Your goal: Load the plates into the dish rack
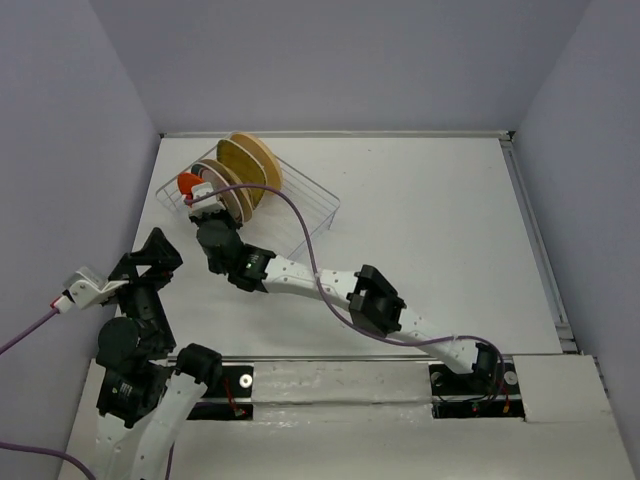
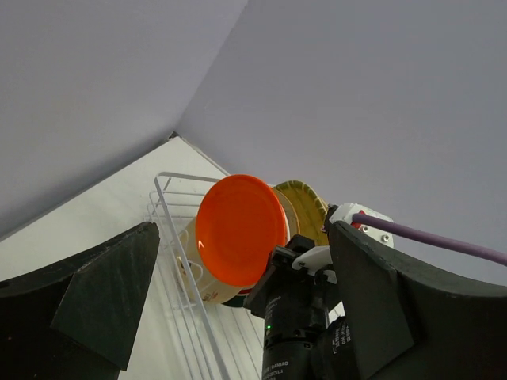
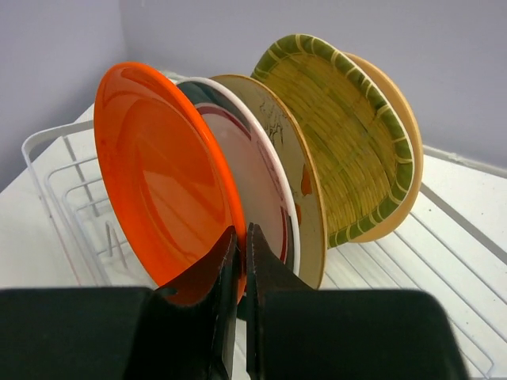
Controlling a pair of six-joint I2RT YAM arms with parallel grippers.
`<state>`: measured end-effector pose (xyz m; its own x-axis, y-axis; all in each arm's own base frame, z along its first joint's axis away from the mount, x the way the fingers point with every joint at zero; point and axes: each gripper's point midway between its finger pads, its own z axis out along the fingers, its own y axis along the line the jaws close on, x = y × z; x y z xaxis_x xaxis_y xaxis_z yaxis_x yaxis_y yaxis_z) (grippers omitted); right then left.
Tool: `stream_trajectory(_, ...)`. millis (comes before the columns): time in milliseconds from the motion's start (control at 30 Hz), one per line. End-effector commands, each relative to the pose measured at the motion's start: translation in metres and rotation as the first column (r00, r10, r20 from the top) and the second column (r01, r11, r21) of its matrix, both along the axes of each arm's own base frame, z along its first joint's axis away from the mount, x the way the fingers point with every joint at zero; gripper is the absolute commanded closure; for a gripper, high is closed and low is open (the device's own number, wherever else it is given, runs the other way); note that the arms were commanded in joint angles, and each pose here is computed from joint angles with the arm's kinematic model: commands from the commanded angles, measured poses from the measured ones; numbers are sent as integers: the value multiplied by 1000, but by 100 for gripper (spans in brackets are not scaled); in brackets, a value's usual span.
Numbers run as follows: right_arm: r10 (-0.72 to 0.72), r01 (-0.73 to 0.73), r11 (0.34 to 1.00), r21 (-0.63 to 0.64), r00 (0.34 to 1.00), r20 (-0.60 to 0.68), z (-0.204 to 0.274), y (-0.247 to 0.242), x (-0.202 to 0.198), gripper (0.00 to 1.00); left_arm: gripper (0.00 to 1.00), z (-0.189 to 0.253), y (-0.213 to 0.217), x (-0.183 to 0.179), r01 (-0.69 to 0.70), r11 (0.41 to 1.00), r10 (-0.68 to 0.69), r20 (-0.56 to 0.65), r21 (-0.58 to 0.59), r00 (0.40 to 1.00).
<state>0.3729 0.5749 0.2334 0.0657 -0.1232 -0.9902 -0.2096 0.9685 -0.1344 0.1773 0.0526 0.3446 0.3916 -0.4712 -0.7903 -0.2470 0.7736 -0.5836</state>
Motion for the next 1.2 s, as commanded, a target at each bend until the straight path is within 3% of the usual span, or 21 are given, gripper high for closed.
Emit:
stream_trajectory(0,-103,83,982,172,988,112,60,-16,1,93,1,14,7,-6,-28,998,31,57,-48,998)
stream_trajectory(567,-27,24,990,140,999,18,-11,9,2,93,1,14,3,-3,-8,999,10,56,-36,998)
stream_trajectory(1167,4,-5,994,109,1000,6,-29,19,-4,93,1,15,1,-3,4,1000,-2,61,-28,998)
